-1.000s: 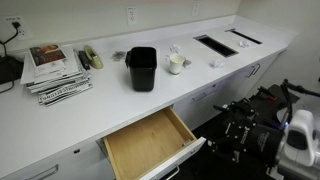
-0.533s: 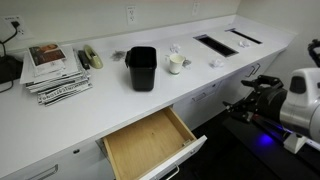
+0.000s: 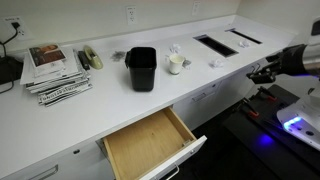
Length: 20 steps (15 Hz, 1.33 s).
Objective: Open the second drawer from the right then put the white paper in the open drawer
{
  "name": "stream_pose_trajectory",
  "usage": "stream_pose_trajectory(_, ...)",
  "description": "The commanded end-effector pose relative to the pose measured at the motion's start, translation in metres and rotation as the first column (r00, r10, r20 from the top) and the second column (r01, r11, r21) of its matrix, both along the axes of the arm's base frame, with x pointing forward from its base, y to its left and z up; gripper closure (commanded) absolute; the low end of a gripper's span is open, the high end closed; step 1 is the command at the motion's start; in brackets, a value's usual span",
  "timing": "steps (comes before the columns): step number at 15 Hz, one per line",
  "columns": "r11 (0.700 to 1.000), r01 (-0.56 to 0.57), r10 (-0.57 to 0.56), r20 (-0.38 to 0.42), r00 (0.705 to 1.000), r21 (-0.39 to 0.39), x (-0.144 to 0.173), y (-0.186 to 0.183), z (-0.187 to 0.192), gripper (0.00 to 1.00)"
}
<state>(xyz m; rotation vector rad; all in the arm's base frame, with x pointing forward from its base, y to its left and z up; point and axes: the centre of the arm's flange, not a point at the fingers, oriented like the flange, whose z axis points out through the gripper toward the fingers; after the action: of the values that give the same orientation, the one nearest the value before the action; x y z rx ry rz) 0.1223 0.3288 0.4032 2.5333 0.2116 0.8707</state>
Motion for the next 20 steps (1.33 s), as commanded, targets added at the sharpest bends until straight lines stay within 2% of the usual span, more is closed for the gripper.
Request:
stream_pose_trajectory(1,0.994,-0.077,0.082,-0.064,0.995,0.078,0.039,-0.08,0.015,0.0)
stream_pose_trajectory(2,0.992,-0.084,0.092,-0.09,0.992,0.094,0.05,-0.091,0.013,0.0)
stream_pose_trajectory(3,0.997,-0.034,0.04,-0.082,0.996,0.072,0.055,-0.09,0.011,0.0)
stream_pose_trajectory(4,0.997,-0.039,0.044,-0.081,0.996,0.061,0.044,-0.061,0.007,0.0)
stream_pose_trajectory(6,0.998,-0.016,0.021,-0.077,0.997,0.061,0.056,-0.079,0.013,0.0)
stream_pose_trajectory(9,0.998,-0.016,0.021,-0.067,0.998,0.066,0.055,-0.08,0.016,0.0)
stream_pose_trajectory(12,1.0,0.014,-0.012,-0.105,0.994,0.016,0.093,-0.102,0.026,0.0)
stream_pose_trajectory(15,1.0,0.004,-0.009,-0.202,0.979,-0.028,0.147,-0.147,0.038,0.0)
stream_pose_trajectory(17,0.999,-0.043,0.035,-0.297,0.954,-0.02,0.183,-0.177,0.04,0.0)
stream_pose_trajectory(20,0.988,-0.124,0.153,-0.412,0.898,0.097,0.224,-0.215,0.028,0.0)
